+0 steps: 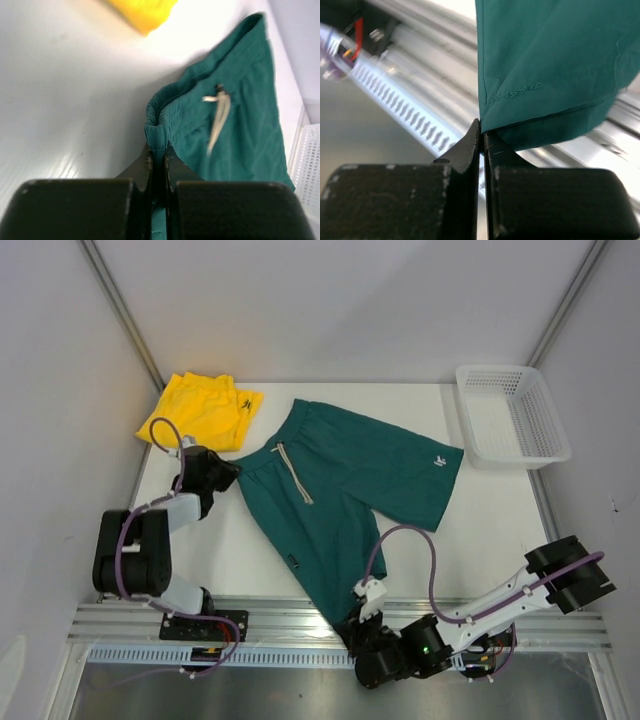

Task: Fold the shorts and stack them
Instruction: Fold the shorts

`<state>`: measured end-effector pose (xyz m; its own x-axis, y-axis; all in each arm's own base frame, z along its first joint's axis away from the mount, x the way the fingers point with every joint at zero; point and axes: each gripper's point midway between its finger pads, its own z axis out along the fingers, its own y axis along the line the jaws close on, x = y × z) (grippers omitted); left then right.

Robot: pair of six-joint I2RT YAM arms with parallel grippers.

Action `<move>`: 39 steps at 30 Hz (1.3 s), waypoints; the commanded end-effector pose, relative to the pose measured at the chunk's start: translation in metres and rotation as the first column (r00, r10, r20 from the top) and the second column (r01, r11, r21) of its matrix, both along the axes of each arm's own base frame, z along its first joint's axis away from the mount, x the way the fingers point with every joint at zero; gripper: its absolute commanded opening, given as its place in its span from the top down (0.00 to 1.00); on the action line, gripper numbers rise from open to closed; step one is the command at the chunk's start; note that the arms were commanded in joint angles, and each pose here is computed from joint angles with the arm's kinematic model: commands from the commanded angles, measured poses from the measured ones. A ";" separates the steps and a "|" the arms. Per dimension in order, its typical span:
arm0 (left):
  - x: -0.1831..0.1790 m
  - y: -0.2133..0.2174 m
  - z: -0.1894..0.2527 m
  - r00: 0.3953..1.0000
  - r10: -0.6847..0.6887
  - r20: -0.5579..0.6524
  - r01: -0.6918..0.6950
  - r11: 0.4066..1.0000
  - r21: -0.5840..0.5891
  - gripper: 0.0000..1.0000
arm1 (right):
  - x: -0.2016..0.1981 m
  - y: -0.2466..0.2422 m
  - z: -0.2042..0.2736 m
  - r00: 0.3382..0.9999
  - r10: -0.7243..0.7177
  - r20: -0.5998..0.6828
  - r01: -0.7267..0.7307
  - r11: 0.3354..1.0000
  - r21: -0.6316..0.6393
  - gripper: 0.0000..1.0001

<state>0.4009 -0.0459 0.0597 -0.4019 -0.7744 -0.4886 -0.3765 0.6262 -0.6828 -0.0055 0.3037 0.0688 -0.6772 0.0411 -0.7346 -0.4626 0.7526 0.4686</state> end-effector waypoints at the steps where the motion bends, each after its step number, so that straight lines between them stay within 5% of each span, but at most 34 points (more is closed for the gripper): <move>1: 0.002 0.028 0.058 0.994 0.055 0.097 -0.066 0.992 0.109 1.00 | -0.021 0.036 0.041 0.987 0.102 0.123 -0.108 0.993 0.040 1.00; 6: -0.017 0.049 0.098 0.990 0.092 0.108 -0.111 0.978 0.177 1.00 | -0.046 0.059 0.079 0.959 0.195 0.206 -0.206 0.978 0.031 1.00; 14: -0.032 0.063 0.174 0.975 0.117 0.189 -0.159 0.961 0.227 1.00 | -0.025 0.043 0.143 0.981 0.066 0.184 -0.093 0.985 0.142 1.00; 20: -0.022 0.061 0.211 0.967 0.130 0.220 -0.171 0.968 0.181 1.00 | 0.031 0.005 0.167 0.992 -0.049 0.115 0.026 0.981 0.191 1.00; 39: 0.048 0.035 0.226 0.942 0.183 0.280 -0.176 0.983 -0.050 1.00 | 0.162 -0.076 0.190 0.981 -0.186 0.061 0.174 0.971 0.164 1.00</move>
<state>0.4255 -0.0069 0.2309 -0.2120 -0.8072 -0.5509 -0.3811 0.5873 -0.7140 0.1583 0.2244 0.2527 -0.5662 0.3506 -0.7460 -0.2820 0.7680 0.5750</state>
